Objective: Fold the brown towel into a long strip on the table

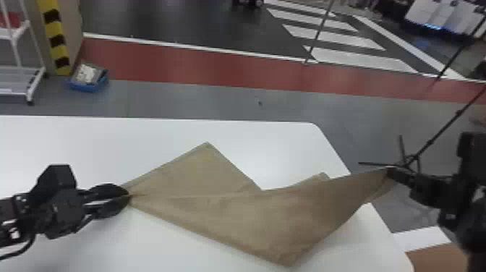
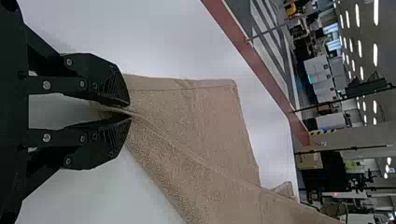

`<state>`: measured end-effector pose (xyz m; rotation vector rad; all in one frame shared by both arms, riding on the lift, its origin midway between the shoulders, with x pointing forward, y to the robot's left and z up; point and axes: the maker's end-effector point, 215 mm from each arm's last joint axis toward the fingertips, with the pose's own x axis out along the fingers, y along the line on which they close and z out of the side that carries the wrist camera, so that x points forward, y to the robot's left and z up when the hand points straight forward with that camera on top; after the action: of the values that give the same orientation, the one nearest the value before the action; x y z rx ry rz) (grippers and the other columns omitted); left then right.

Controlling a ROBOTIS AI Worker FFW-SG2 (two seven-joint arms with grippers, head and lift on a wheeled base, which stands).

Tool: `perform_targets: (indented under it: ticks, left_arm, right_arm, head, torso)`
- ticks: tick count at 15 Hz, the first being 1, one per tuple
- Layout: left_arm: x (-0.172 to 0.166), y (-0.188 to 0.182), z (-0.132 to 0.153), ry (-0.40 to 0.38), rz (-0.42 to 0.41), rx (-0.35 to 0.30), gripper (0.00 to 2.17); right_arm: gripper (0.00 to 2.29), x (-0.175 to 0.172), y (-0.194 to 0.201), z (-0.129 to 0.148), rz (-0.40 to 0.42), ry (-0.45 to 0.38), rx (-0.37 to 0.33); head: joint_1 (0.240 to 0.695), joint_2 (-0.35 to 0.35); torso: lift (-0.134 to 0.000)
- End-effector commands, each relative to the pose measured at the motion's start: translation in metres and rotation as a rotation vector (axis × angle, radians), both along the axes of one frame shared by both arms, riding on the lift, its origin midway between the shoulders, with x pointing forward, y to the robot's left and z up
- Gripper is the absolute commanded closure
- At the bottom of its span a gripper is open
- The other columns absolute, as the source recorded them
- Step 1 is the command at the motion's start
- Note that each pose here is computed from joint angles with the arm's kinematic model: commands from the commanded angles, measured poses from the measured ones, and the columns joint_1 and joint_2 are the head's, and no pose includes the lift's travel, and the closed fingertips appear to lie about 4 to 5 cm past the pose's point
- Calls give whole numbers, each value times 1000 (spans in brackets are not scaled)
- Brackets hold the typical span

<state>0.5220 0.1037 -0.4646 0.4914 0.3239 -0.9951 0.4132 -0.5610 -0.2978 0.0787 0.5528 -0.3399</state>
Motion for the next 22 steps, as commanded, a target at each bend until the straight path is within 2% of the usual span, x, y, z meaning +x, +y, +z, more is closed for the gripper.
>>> perform_targets:
  ticks: [1, 4, 5, 9, 10, 12, 14, 15, 16, 17, 19, 21, 22]
  left_arm:
    - [-3, 2, 0, -8, 3, -3, 1710]
    - [-5, 13, 5, -13, 17, -11, 1713]
    - [-3, 29, 18, -35, 46, -24, 1713]
    - [-5, 123, 108, -131, 244, -95, 1713]
    - [-10, 148, 130, -152, 298, -116, 1713]
    - [-14, 185, 166, -185, 393, -149, 1713]
    - [-8, 208, 177, -193, 494, -167, 1713]
    - [4, 213, 185, -213, 535, -170, 1713]
    - [17, 209, 190, -218, 559, -177, 1713]
    - [33, 204, 192, -226, 576, -185, 1713]
    - [76, 191, 196, -233, 607, -194, 1713]
    - [120, 184, 211, -232, 648, -217, 1713]
    - [135, 184, 229, -250, 662, -230, 1713]
  right_arm:
    - [2010, 0, 1, -2, 2, 2, 4]
    - [2010, 0, 1, -3, 3, 3, 9]
    - [2010, 2, 1, -1, 5, 1, 3]
    - [2010, 22, 18, 24, 43, -46, 8]
    - [2010, 31, 28, 33, 69, -64, 5]
    - [2010, 52, 63, 33, 156, -50, -23]
    - [2010, 83, 115, 36, 265, -36, -65]
    - [2010, 103, 145, 44, 322, -45, -94]
    - [2010, 122, 170, 48, 368, -53, -100]
    - [2010, 146, 195, 58, 421, -79, -112]
    - [2013, 195, 236, 82, 496, -154, -101]
    - [2010, 232, 261, 112, 539, -242, -109]
    - [2010, 244, 264, 129, 546, -280, -120]
  head:
    - [695, -350]
    - [695, -350]
    - [695, -350]
    - [695, -350]
    - [695, -350]
    - [695, -350]
    - [695, -280]
    - [695, -239]
    - [688, -163]
    - [672, -126]
    - [634, -74]
    - [587, -40]
    - [562, -29]
  torso:
    - [-121]
    - [-121]
    - [-121]
    - [-121]
    - [-121]
    - [-121]
    - [-121]
    - [-121]
    - [-121]
    - [-121]
    - [-121]
    - [-121]
    - [-121]
